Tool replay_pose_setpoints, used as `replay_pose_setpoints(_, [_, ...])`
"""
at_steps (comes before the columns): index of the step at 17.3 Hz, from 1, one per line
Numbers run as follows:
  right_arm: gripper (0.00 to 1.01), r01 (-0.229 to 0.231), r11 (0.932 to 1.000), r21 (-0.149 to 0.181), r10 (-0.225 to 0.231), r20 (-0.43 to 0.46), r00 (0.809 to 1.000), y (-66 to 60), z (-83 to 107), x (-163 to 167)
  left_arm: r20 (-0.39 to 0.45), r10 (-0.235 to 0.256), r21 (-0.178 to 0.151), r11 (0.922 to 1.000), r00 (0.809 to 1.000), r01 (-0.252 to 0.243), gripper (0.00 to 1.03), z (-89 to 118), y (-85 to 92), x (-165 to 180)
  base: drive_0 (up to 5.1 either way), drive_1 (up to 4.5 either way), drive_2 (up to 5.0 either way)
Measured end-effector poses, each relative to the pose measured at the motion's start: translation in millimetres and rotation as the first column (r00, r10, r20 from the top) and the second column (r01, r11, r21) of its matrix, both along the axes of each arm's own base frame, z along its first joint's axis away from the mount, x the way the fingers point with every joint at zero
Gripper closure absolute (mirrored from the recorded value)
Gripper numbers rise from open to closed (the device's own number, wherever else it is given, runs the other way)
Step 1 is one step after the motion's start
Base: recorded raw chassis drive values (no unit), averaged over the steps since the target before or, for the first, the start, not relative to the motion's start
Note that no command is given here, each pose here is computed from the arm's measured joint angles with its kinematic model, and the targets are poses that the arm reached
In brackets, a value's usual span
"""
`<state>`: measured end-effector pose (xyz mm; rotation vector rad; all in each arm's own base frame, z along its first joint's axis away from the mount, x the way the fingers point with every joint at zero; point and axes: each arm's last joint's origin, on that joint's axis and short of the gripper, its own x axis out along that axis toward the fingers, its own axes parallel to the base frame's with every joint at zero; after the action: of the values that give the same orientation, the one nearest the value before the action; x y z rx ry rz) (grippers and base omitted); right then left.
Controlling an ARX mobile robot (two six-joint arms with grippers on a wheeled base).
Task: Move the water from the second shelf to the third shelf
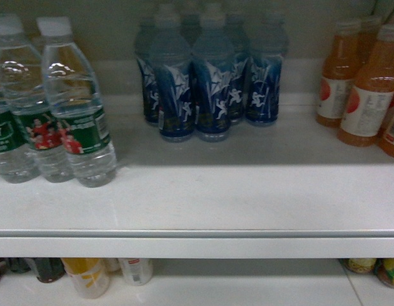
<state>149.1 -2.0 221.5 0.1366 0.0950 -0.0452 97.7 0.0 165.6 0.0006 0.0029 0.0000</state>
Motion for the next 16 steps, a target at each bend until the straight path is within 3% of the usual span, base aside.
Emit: replay_pose_setpoints(16, [0.61, -0.001, 1.0000, 0.000, 0.001, 0.000, 1.000, 0.0, 0.1, -0.2, 0.000, 0.000, 0.000, 1.0000, 1.000, 0.000, 0.05, 0.0, 0.0, 0.0, -5.0, 2.43, 2.4])
